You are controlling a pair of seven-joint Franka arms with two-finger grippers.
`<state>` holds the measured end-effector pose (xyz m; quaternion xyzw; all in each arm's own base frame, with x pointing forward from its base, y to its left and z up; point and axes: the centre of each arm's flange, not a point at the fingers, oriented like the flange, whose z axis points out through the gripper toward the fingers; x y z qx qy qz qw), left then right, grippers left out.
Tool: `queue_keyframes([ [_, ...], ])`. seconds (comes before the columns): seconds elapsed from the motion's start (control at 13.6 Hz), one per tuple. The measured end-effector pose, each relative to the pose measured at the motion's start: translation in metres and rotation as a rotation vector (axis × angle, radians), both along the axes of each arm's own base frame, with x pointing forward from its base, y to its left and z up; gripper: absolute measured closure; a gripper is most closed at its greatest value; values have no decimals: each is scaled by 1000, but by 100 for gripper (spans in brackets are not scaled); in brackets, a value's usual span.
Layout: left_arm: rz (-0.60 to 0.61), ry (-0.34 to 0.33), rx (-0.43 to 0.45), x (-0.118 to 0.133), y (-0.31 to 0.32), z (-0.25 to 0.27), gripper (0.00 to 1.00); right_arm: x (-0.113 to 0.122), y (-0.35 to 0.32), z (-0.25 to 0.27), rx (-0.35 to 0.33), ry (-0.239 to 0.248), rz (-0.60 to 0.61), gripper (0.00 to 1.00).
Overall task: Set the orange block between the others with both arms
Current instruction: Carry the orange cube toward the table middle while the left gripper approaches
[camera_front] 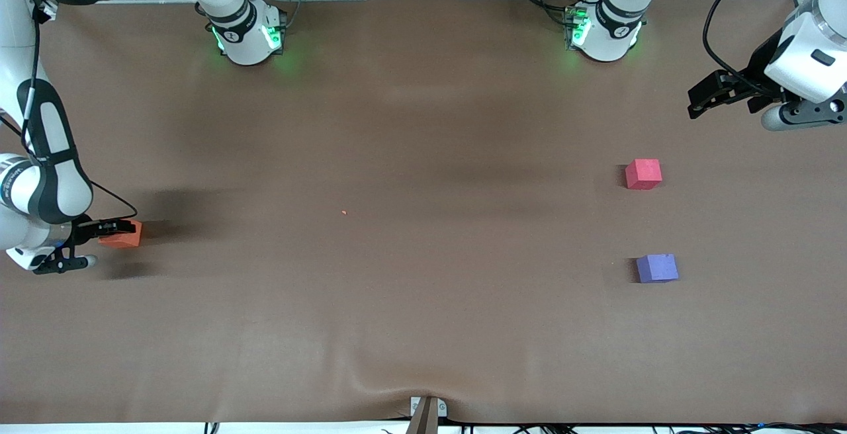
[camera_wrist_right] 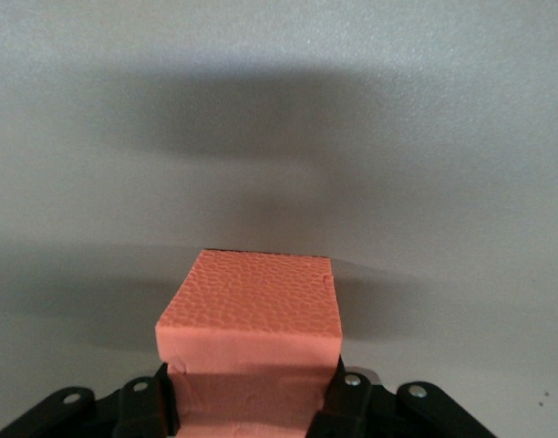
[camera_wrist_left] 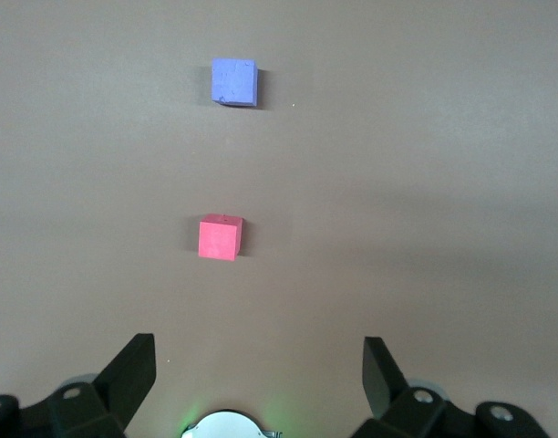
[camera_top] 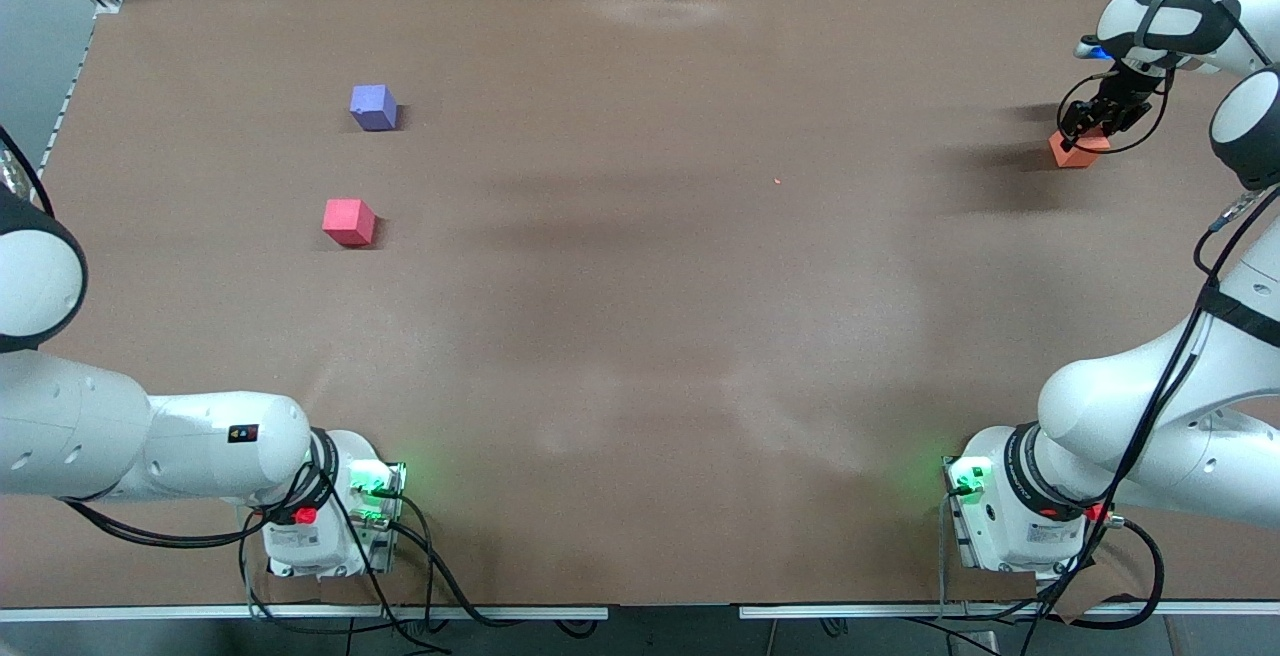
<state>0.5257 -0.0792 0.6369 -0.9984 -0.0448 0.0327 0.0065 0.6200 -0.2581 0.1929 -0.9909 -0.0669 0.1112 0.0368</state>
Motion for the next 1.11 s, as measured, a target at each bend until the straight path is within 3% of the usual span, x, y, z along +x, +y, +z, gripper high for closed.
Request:
queue_keyframes([
  [0.29, 0, 2, 0, 0, 0, 0, 0, 15, 12, 14, 24, -41, 116, 43],
  [0.59, 7, 7, 1, 0, 4, -1, 0, 59, 110, 50, 98, -122, 254, 47],
  [0.81, 23, 8, 1, 1, 12, -1, 0, 76, 210, 68, 135, -111, 279, 47],
  [1.11, 24, 19, 2, 0, 13, -4, 0, 74, 331, 83, 151, -76, 189, 47],
])
